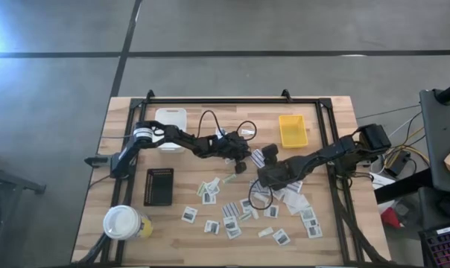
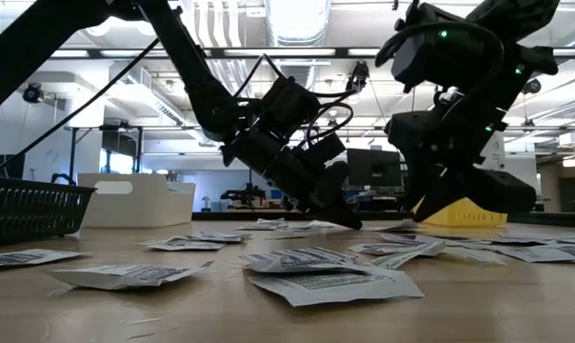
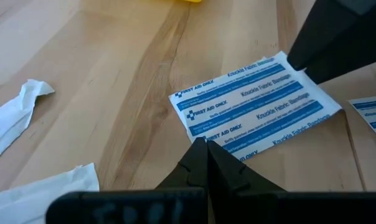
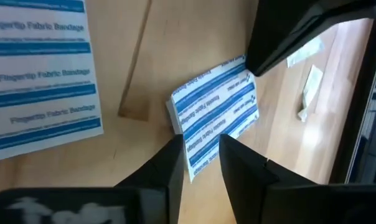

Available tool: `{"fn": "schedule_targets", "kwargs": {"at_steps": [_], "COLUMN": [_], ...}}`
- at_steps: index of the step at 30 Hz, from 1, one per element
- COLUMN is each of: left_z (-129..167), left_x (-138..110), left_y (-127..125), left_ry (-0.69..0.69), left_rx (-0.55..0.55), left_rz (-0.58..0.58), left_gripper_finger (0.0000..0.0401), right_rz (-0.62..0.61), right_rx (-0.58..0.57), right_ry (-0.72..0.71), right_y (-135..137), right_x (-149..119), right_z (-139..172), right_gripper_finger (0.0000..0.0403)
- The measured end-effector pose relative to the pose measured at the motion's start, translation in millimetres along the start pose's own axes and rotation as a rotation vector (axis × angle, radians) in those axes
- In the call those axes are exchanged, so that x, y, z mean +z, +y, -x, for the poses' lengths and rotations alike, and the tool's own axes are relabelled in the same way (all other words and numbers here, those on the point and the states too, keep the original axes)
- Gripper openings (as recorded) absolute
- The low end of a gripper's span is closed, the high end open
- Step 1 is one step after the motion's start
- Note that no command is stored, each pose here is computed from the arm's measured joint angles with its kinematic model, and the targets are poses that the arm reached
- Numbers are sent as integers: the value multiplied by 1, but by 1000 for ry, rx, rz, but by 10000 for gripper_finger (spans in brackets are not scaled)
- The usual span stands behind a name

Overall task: Pick & Place First Aid Supplies
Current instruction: Put the blue bandage pack into the yellow bin

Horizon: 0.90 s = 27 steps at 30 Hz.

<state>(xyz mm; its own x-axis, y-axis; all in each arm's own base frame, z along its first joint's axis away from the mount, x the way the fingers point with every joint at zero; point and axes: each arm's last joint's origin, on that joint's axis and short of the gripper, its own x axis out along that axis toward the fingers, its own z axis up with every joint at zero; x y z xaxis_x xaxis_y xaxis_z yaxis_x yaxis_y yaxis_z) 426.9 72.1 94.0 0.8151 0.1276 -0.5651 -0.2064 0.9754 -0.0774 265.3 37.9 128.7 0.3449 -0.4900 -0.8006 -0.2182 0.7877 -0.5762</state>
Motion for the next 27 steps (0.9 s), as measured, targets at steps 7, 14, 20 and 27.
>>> {"fn": "schedule_targets", "kwargs": {"at_steps": [7,14,20,27], "left_z": [0,0,0,0], "left_x": [0,0,0,0], "left_y": [0,0,0,0], "left_ry": [2,2,4,7], "left_rx": [-22,-24,-26,-38], "left_rz": [0,24,42,94], "left_gripper_finger": [0,0,0,0], "right_rz": [-16,-2,2,7], "right_rx": [-22,62,65,21], "right_ry": [3,-12,-12,9], "right_y": [-1,2,3,8], "right_x": [0,0,0,-2], "right_z": [0,0,0,-9], "right_gripper_finger": [84,81,88,77]}}
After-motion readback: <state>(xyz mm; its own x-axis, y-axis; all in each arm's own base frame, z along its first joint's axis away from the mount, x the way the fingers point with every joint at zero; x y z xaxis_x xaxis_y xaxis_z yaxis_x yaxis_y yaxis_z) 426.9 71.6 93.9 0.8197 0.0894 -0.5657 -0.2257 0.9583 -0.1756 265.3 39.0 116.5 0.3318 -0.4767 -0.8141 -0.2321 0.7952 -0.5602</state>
